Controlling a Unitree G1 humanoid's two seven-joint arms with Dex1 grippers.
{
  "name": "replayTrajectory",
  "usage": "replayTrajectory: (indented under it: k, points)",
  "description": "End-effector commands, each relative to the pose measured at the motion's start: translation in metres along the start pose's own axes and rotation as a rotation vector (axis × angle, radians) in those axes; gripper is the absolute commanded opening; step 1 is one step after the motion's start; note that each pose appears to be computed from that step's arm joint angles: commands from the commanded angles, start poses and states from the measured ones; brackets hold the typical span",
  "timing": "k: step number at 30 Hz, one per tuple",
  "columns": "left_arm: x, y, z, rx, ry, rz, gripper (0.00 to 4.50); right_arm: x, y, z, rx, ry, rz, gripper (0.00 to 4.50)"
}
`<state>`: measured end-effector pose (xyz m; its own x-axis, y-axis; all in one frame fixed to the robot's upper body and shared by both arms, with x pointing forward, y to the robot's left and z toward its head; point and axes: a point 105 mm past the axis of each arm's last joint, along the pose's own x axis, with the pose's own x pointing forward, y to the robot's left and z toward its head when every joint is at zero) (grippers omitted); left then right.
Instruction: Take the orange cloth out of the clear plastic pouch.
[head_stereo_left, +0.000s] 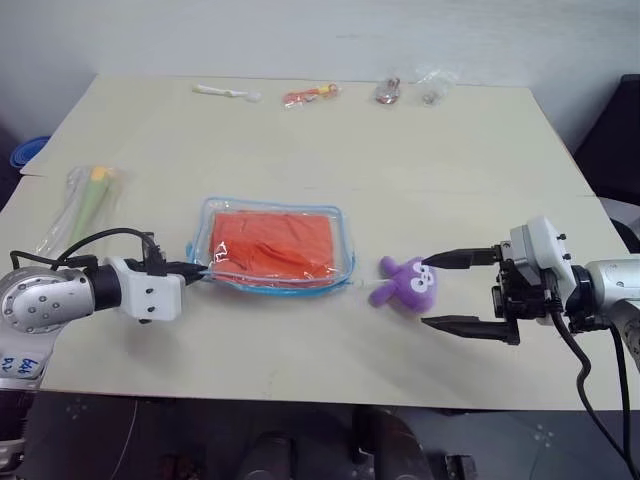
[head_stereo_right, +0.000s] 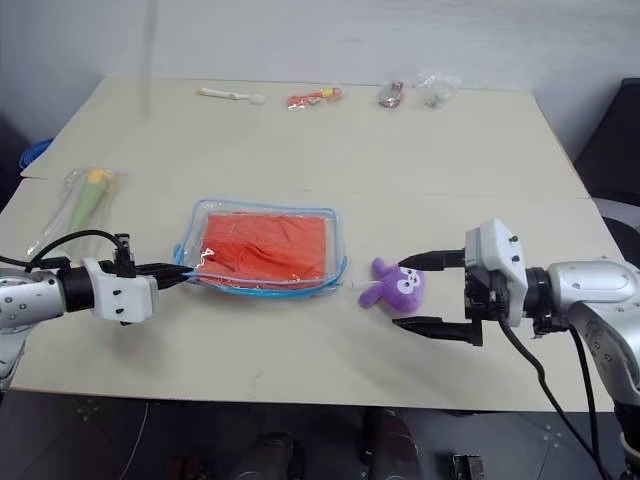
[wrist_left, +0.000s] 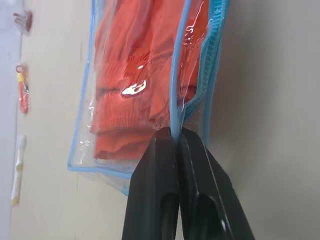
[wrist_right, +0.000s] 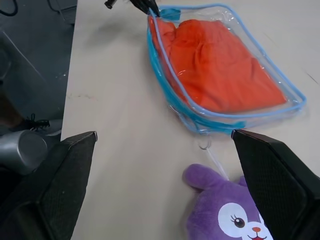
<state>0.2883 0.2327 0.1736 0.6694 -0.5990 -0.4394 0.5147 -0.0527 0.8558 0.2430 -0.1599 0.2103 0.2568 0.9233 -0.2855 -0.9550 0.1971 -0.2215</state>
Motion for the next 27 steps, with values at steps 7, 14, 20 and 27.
replayTrajectory:
  k: [7,14,20,27]
  points:
    - [-0.006,-0.009,-0.009,0.124,-0.026,0.013,0.05,-0.001,0.0,0.003,-0.03,0.003,0.017,4.5]
    - [-0.002,-0.019,-0.021,0.16,-0.035,-0.002,0.05,0.001,-0.003,0.004,-0.042,0.004,0.021,4.5]
    - [-0.002,-0.019,-0.021,0.139,-0.043,0.003,0.05,0.0,-0.002,0.004,-0.045,0.006,0.024,4.5]
    - [-0.014,-0.014,-0.021,0.087,-0.039,0.009,1.91,0.001,-0.002,0.003,-0.048,0.007,0.024,4.5]
